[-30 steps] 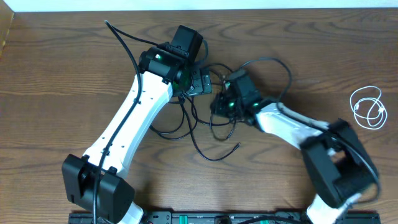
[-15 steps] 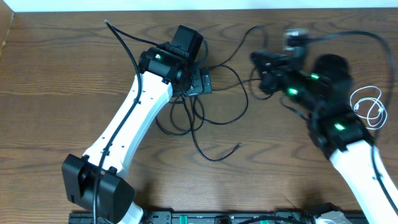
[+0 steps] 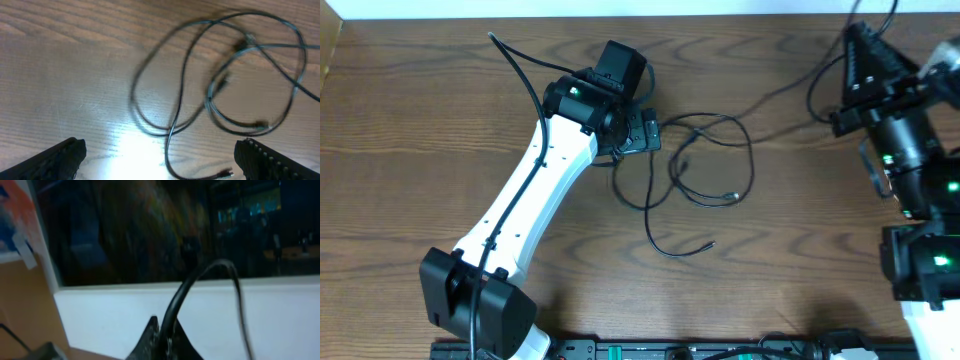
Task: Untangle cables
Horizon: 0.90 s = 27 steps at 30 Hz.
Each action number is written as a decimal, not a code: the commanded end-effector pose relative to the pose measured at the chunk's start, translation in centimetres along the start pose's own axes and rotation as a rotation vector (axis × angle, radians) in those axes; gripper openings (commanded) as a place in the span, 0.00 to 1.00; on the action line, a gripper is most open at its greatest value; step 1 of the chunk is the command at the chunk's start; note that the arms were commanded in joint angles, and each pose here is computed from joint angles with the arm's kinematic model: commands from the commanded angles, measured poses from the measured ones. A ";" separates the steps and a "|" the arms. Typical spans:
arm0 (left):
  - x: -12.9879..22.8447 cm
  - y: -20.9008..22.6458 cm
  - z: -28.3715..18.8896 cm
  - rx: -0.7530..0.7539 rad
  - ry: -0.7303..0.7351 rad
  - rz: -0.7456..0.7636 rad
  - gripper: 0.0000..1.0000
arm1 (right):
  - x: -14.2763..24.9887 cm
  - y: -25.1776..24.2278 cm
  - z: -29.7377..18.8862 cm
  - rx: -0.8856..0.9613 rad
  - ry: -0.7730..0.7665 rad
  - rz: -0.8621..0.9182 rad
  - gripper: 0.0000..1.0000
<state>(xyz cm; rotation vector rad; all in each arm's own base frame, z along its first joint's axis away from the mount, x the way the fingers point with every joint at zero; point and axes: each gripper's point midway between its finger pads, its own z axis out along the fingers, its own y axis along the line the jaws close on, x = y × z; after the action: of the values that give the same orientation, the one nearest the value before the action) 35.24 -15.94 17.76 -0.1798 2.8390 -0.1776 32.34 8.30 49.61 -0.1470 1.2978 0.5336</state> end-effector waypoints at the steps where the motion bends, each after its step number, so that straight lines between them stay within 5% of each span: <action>1: -0.2 0.2 -0.5 -0.002 -0.011 0.007 1.00 | -3.1 1.8 0.7 -0.078 0.012 -0.007 0.01; 18: -0.2 0.2 -0.5 -0.002 -0.011 0.007 1.00 | -5.5 5.4 7.4 -0.307 0.424 0.189 0.01; 22: -0.2 0.2 -0.5 -0.002 -0.011 0.007 1.00 | -1.9 3.8 6.4 -0.221 0.571 0.198 0.01; 27: -0.2 0.2 -0.5 -0.002 -0.011 0.007 1.00 | 5.4 -2.4 3.4 0.142 0.850 0.186 0.01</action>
<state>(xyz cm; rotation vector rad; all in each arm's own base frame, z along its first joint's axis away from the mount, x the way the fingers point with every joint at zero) 35.24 -15.93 17.75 -0.1799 2.8392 -0.1768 35.35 12.22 48.34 -0.2191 2.0787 0.7961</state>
